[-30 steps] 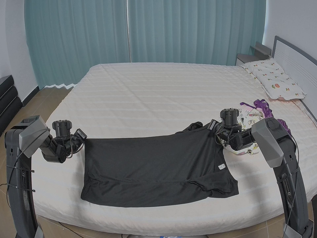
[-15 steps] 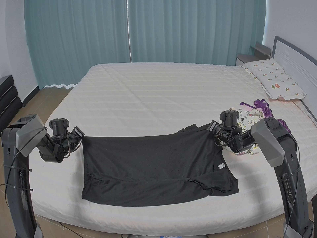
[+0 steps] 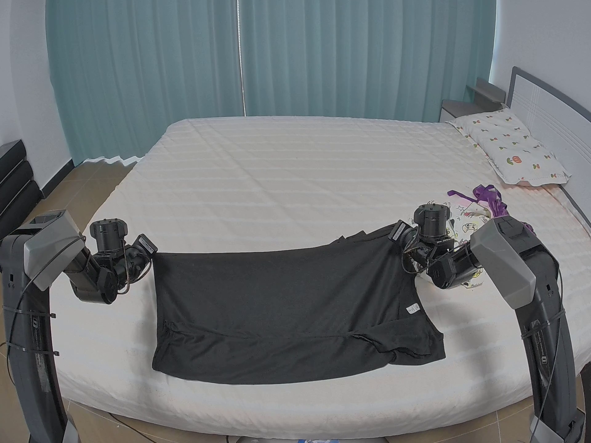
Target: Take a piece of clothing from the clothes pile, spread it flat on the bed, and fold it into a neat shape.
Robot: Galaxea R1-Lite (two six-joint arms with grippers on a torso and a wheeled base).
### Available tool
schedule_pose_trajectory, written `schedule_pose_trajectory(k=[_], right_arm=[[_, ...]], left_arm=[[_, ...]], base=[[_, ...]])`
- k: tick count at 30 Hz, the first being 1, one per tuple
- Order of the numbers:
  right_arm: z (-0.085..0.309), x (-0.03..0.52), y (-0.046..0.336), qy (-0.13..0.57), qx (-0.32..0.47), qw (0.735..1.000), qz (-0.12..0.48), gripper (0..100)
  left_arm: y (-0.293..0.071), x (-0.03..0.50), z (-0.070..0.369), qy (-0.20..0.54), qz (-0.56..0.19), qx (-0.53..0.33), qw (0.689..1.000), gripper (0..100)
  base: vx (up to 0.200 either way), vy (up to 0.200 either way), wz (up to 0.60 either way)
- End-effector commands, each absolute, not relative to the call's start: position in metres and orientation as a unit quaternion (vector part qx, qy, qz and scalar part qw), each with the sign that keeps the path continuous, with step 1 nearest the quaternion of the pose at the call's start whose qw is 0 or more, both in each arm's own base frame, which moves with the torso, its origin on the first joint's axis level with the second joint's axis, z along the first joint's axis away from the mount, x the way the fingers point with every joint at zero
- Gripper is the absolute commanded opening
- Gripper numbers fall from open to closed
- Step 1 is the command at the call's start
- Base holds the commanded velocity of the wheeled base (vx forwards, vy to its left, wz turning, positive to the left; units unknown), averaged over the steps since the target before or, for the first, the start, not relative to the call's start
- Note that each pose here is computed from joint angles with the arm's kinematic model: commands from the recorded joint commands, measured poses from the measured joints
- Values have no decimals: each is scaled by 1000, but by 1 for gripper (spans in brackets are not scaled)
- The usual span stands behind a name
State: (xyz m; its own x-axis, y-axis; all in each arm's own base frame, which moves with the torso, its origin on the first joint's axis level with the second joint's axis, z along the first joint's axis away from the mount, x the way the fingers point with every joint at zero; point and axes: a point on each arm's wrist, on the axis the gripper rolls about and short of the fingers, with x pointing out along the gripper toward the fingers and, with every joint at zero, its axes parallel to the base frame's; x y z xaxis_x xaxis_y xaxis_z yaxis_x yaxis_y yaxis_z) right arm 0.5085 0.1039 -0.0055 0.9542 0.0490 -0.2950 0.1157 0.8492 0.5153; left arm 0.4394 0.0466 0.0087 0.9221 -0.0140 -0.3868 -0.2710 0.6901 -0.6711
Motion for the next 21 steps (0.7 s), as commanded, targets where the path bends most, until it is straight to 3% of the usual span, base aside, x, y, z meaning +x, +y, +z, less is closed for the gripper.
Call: schedule_pose_trajectory(k=[1,21], right_arm=[[5,505,96,147,276,950,-20,0],[1,502,97,150,273,950,-19,0]], left_arm=[[44,439,9,186,66,-370,908,0],[44,421,26,185,72,-363,911,0]], base=[[0,0,0],[0,0,0]])
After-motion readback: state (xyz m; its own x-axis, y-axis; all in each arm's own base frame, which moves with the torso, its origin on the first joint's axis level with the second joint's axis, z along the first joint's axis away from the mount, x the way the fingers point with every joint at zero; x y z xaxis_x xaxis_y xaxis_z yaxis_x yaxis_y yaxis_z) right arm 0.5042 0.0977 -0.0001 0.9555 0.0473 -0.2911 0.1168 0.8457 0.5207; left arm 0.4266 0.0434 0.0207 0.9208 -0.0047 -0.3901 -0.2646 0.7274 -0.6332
